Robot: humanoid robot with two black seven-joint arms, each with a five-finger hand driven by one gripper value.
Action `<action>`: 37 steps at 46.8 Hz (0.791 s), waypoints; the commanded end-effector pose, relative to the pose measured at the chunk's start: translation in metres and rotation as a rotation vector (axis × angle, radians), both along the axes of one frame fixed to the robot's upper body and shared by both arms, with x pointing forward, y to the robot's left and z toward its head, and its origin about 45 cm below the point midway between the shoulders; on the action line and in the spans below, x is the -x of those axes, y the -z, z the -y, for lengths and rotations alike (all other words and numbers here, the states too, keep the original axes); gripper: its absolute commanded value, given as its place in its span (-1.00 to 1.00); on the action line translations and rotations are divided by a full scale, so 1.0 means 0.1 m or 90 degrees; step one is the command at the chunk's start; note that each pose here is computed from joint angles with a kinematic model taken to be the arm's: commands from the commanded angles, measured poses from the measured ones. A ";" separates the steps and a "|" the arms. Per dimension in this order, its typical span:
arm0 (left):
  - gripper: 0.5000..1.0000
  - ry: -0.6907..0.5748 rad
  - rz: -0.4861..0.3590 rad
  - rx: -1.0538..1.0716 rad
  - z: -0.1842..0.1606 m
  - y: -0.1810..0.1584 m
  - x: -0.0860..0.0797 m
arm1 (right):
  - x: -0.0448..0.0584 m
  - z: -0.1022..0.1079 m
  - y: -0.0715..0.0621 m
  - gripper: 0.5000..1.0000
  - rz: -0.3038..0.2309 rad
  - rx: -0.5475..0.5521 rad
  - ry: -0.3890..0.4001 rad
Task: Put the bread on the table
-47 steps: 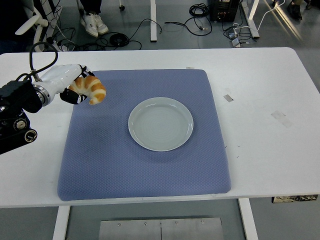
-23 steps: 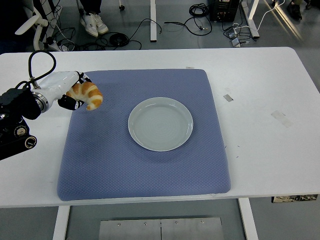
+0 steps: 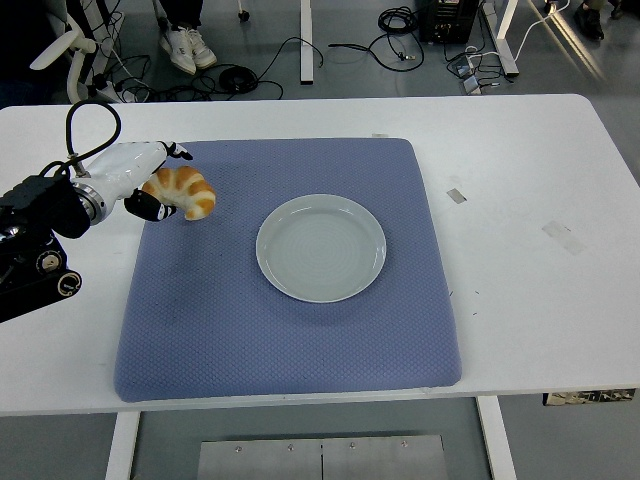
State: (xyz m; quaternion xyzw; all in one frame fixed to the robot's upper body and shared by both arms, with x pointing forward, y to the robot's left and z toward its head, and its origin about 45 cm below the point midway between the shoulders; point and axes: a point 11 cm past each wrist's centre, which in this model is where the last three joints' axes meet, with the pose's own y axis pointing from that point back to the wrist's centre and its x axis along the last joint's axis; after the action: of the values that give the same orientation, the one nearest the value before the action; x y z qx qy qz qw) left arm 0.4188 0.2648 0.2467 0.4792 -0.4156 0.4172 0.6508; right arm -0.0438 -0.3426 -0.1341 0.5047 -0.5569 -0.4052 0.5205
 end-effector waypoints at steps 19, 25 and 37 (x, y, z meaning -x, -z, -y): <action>0.39 -0.033 0.004 0.094 0.03 -0.21 -0.10 | 0.00 0.00 0.00 1.00 0.000 0.000 0.000; 0.34 -0.047 0.017 0.216 0.07 -0.49 -0.20 | 0.00 0.00 0.00 1.00 0.000 0.000 0.000; 0.29 -0.061 0.067 0.302 0.03 -0.65 -0.24 | 0.00 0.00 0.00 1.00 0.000 0.000 0.000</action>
State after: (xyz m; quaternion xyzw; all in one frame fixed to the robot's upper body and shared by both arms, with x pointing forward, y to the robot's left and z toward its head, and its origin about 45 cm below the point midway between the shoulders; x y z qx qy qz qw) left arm 0.4430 0.2612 0.3103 0.3297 -0.3221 0.5467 0.6991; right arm -0.0436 -0.3426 -0.1341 0.5049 -0.5569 -0.4052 0.5204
